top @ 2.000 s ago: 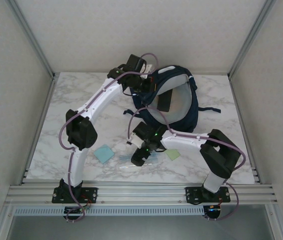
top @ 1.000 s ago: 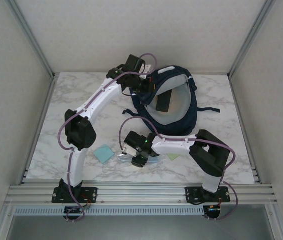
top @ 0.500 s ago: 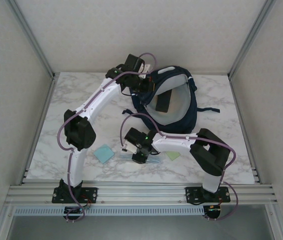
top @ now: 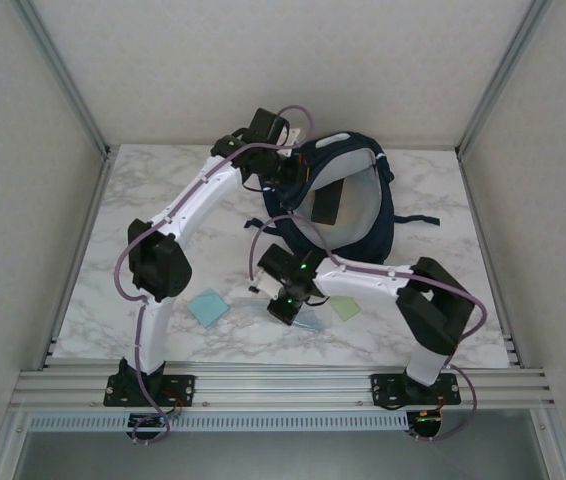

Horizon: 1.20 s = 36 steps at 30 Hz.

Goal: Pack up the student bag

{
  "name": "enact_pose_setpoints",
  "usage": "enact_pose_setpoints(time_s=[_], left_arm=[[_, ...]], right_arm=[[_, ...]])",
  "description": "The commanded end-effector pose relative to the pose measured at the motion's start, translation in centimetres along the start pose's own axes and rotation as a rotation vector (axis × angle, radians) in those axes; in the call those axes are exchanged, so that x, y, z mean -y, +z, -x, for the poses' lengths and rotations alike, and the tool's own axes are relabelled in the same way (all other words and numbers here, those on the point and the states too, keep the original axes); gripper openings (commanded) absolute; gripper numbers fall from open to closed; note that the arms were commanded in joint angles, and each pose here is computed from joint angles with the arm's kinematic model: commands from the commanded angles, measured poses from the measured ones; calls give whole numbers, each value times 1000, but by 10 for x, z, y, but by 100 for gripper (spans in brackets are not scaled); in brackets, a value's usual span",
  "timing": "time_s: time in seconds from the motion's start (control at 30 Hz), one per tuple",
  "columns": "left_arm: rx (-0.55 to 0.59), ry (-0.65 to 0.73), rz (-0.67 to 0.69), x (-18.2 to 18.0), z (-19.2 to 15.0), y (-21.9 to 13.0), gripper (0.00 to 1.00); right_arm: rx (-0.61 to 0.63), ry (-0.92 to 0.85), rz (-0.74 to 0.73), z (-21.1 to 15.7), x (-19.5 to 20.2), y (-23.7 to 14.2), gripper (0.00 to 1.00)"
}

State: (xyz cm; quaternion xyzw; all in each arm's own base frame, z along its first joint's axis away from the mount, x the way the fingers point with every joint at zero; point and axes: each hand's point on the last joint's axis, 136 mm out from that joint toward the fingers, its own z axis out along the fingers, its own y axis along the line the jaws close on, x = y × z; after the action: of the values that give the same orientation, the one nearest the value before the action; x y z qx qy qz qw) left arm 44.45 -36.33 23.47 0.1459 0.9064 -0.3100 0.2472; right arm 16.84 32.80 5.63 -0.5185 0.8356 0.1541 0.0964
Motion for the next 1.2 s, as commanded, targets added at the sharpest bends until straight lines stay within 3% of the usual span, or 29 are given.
enact_pose_setpoints(time_s=[0.0,0.4,0.77,0.97,1.17], left_arm=[[105,-6,12,0,28,-40,0],[116,-11,14,-1,32,-40,0],[119,-24,-11,4,33,-40,0],[122,-32,-29,8,33,-43,0],[126,-36,-48,15,31,-47,0]], right_arm=[[77,95,59,4,-3,-27,0],[311,462,-8,-1,58,-96,0],[577,1093,-301,-55,181,-170,0],[662,1241,-342,-39,233,-178,0],[682,1276,-348,-2,276,-172,0]])
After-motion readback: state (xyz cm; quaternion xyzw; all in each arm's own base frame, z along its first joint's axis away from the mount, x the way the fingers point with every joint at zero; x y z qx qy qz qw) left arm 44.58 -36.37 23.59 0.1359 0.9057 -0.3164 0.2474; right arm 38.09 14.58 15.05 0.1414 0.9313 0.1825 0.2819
